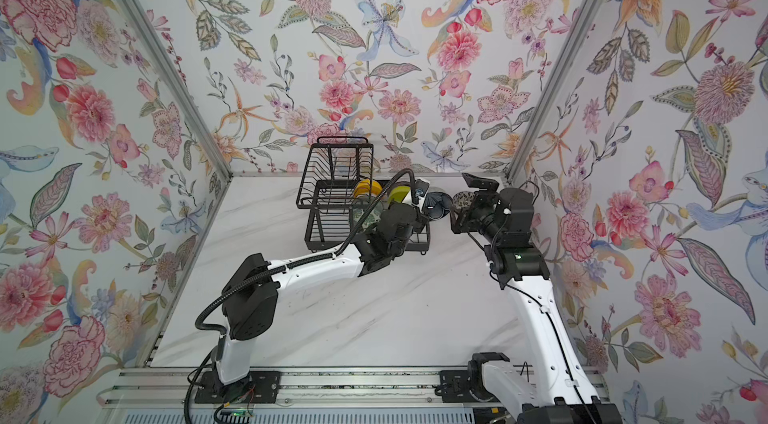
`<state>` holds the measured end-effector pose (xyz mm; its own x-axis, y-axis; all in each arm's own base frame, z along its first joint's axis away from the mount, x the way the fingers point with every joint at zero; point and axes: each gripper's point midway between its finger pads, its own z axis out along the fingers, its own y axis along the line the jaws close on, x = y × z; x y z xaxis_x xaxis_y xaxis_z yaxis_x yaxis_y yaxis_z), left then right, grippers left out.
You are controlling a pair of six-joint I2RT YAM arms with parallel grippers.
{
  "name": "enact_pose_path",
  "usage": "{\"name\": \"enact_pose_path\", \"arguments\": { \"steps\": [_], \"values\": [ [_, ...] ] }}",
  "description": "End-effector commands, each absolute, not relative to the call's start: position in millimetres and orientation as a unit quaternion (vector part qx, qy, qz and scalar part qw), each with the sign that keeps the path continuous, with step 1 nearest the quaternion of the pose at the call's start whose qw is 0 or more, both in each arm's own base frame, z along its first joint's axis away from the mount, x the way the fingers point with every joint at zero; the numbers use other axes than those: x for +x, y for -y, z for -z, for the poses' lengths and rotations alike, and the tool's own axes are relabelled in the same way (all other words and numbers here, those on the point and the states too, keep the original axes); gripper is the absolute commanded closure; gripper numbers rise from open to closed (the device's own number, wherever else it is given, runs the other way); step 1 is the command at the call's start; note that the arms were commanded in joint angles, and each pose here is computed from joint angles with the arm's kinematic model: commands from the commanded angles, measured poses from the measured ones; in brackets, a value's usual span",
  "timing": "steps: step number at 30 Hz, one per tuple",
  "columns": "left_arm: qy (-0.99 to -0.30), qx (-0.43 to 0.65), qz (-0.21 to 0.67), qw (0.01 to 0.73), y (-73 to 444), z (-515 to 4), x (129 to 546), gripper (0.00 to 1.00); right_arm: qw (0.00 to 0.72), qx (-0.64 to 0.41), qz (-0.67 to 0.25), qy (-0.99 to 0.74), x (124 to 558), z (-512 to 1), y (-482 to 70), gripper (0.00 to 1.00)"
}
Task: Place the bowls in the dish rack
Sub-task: 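Raise the blue-grey bowl over the rack's lower tier with the right gripper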
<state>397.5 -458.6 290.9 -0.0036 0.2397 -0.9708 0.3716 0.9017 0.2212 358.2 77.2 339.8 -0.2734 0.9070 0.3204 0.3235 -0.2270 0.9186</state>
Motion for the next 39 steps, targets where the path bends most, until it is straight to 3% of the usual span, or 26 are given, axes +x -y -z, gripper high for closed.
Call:
{"name": "enact_pose_path", "arguments": {
  "steps": [1,15,29,39],
  "values": [
    [-0.675,0.180,0.024,0.715,451.6,-326.3,398.5,1.00,0.246,0.568,-0.587,-0.523,365.4,-343.1,-80.2,0.10],
    [-0.673,0.193,0.023,0.713,456.6,-319.6,391.8,1.00,0.224,0.587,-0.595,-0.501,389.8,-331.8,-96.5,0.41],
    [-0.678,0.202,0.030,0.706,464.5,-309.9,383.6,1.00,0.217,0.597,-0.625,-0.454,410.7,-341.3,-109.8,0.65],
    [-0.679,0.200,0.026,0.706,463.0,-310.6,378.4,1.00,0.238,0.603,-0.628,-0.430,407.0,-342.4,-103.1,0.98]
  ]
}}
